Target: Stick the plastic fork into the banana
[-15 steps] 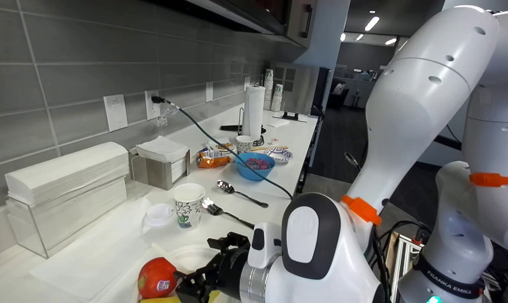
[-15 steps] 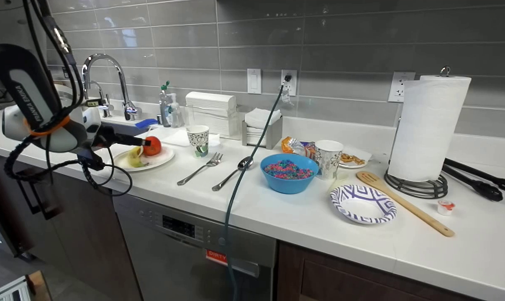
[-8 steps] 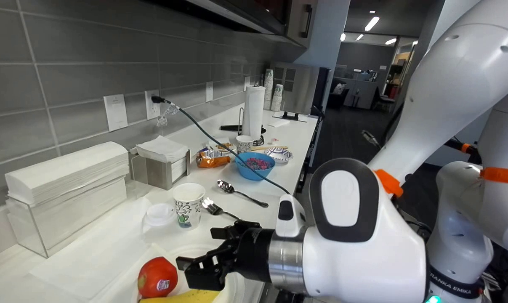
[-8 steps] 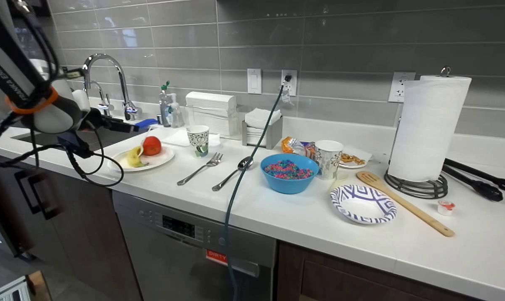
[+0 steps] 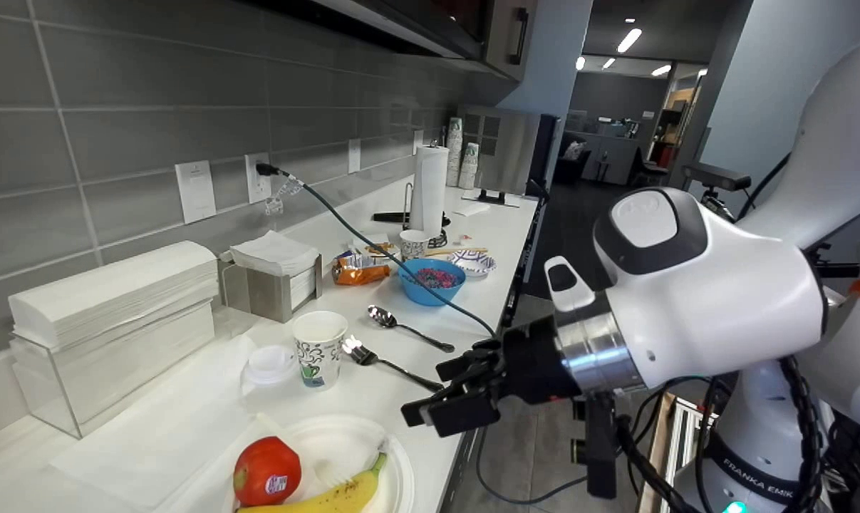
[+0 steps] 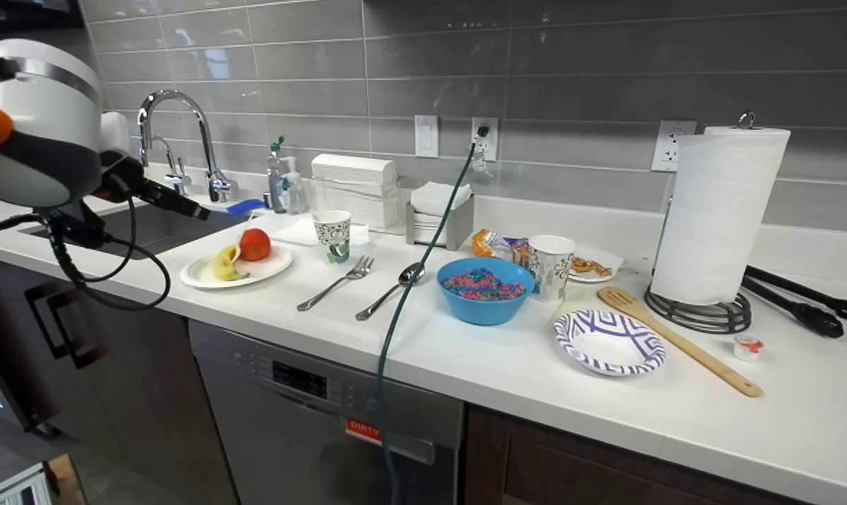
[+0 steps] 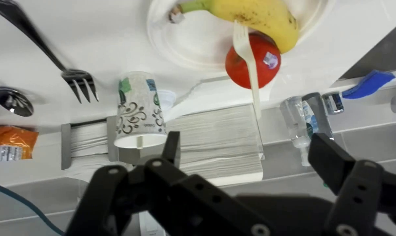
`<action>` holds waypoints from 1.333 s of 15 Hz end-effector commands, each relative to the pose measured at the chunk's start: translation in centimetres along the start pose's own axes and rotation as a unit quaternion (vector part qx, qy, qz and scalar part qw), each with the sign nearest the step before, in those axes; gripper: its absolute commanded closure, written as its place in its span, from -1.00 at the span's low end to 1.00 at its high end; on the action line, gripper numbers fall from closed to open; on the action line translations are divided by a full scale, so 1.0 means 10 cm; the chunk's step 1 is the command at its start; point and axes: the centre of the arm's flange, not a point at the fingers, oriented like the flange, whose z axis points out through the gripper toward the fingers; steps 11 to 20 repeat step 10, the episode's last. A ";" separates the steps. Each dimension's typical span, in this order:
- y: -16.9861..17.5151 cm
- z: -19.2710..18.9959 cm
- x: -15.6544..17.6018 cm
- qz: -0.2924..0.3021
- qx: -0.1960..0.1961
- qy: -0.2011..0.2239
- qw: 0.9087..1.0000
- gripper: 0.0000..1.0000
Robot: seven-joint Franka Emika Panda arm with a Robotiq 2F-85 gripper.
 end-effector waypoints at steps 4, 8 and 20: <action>0.73 -0.68 0.10 0.003 -0.139 -0.071 0.988 -1.00; 0.60 0.11 0.07 0.001 -0.127 -0.065 0.990 -1.00; 0.60 0.11 0.06 0.001 -0.126 -0.065 0.990 -1.00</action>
